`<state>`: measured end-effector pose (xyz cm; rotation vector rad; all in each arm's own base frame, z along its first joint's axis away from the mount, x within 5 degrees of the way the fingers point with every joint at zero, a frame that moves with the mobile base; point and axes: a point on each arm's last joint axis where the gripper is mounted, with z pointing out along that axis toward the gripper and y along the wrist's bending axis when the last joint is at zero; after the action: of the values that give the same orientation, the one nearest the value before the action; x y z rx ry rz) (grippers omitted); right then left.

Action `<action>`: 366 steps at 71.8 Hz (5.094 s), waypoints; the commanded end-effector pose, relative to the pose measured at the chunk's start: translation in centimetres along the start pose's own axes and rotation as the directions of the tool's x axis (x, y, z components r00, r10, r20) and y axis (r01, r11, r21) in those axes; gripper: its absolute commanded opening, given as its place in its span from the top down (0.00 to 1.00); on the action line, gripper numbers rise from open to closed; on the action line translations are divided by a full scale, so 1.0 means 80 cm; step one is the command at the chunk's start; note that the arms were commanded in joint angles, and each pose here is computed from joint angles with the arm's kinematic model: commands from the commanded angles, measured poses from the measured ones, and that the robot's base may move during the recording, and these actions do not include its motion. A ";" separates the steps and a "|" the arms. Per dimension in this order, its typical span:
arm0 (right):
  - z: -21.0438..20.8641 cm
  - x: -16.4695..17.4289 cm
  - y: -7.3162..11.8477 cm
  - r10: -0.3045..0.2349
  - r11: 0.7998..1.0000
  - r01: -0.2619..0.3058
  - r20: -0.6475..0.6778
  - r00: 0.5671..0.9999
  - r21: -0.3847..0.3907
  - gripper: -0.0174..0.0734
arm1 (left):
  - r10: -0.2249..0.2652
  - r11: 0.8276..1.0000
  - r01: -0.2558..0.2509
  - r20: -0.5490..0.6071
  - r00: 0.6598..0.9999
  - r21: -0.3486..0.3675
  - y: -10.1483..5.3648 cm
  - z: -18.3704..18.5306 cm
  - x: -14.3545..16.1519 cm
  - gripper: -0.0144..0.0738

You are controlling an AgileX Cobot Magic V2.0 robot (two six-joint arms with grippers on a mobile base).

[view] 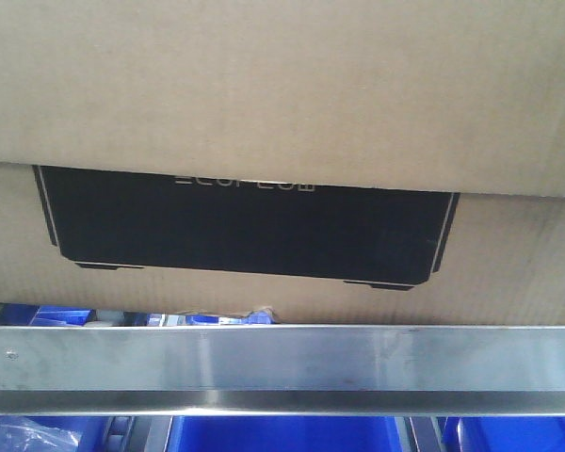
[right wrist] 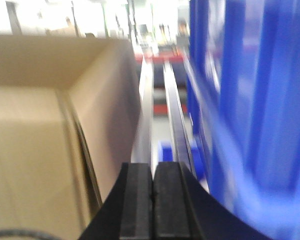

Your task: Grab box from left shelf to table start

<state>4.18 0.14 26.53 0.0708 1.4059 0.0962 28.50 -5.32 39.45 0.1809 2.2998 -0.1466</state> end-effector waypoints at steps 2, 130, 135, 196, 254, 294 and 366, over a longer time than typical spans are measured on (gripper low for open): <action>0.001 -0.065 0.008 0.004 1.000 -0.003 0.054 0.999 -0.017 0.74 | -0.013 0.999 0.009 0.118 0.993 0.037 -0.007 -0.024 -0.017 0.95; 0.341 -0.103 0.051 -0.088 0.996 0.034 -0.855 0.512 -0.082 0.73 | -0.022 0.999 0.017 0.125 0.992 0.038 -0.007 -0.024 -0.018 0.95; 0.341 -0.104 0.051 -0.088 0.996 0.034 -0.852 0.516 -0.082 0.73 | -0.022 0.999 0.017 0.127 0.992 0.038 -0.007 -0.024 -0.018 0.95; 0.251 -0.195 0.085 -0.140 0.980 -0.009 -0.721 0.679 -0.199 0.73 | -0.119 0.990 0.097 0.242 0.963 0.098 -0.013 -0.173 0.020 0.95; 0.140 -0.166 0.061 -0.176 0.979 0.037 -0.750 0.638 -0.198 0.73 | -0.202 0.966 0.170 0.158 0.967 0.193 -0.022 -0.206 0.098 0.95; 0.105 -0.151 0.053 -0.156 0.978 0.002 -0.725 0.671 -0.209 0.73 | -0.203 0.964 0.176 0.123 0.972 0.200 -0.021 -0.202 0.166 0.95; 0.105 -0.151 0.053 -0.155 0.978 0.000 -0.723 0.674 -0.209 0.73 | -0.237 0.943 0.205 0.096 0.967 0.261 -0.028 -0.199 0.168 0.95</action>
<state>10.13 3.12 38.55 -0.1909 2.3607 0.2114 7.81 -2.62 37.92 0.0664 2.3272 -0.3335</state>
